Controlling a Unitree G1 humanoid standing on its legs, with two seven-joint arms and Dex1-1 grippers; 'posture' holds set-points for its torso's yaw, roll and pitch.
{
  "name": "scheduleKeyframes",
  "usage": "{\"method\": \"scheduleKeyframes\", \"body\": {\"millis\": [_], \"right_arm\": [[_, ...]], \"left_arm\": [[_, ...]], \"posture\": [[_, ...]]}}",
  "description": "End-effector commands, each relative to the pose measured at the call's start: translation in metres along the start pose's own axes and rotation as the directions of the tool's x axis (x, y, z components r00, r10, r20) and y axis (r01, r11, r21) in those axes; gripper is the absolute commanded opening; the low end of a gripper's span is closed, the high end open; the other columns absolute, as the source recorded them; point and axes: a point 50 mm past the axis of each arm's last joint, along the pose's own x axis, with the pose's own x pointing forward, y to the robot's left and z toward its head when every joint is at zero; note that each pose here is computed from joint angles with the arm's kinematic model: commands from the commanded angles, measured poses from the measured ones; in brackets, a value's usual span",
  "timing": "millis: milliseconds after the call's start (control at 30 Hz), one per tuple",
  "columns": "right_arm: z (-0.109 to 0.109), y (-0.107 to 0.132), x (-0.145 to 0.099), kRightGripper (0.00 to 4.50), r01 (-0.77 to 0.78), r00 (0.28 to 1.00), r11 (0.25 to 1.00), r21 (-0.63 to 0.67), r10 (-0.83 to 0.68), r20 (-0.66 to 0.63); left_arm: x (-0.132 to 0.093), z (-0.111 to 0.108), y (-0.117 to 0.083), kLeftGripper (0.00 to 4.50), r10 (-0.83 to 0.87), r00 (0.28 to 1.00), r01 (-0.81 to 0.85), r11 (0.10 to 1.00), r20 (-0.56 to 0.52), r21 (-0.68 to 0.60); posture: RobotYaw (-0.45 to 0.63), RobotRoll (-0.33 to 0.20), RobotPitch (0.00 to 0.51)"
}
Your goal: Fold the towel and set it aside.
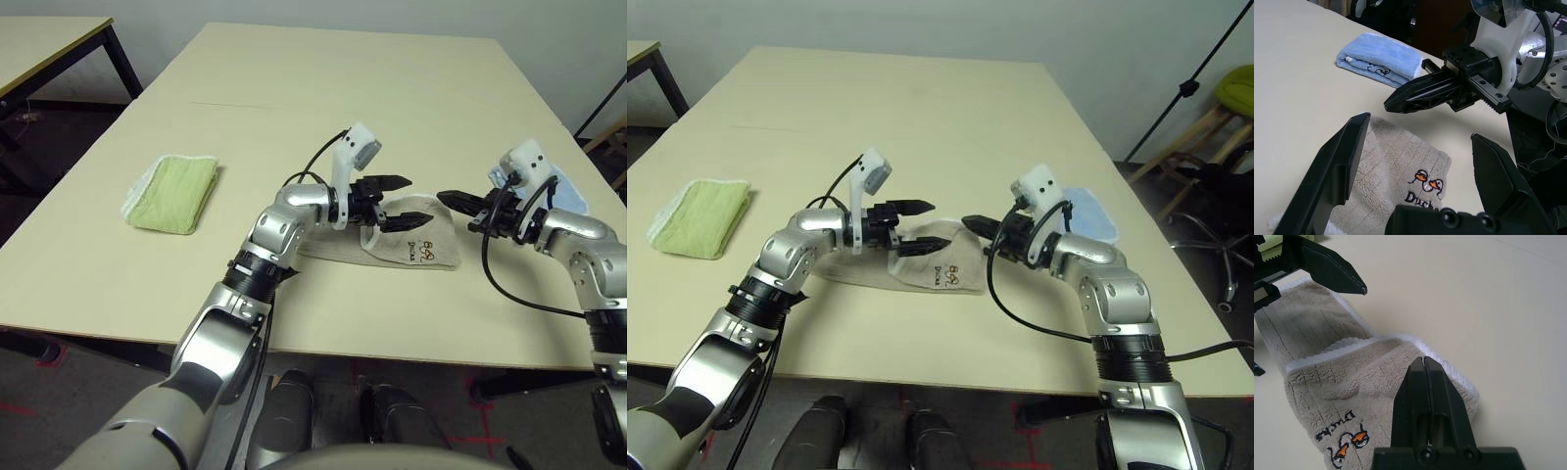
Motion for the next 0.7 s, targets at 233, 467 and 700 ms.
{"method": "scheduleKeyframes", "body": {"millis": [233,467,700], "right_arm": [[0.004,-0.001,-0.001,0.00,0.004,1.000,1.000,-0.013,-0.004,0.013],[0.004,-0.001,0.002,0.00,0.008,1.000,1.000,-0.015,-0.008,0.022],[-0.014,0.006,0.022,0.00,0.012,1.000,1.000,-0.012,-0.012,-0.011]], "left_arm": [[-0.002,-0.004,0.000,2.74,-0.005,1.000,0.005,1.000,-0.004,-0.022],[0.001,-0.014,-0.003,0.31,-0.052,0.996,0.050,0.998,-0.069,-0.025],[0.014,-0.053,-0.007,0.01,-0.075,0.973,0.065,0.996,-0.220,-0.054]], "posture": [[0.14,0.000,0.120],[0.14,0.000,0.117],[0.14,0.000,0.123]]}}
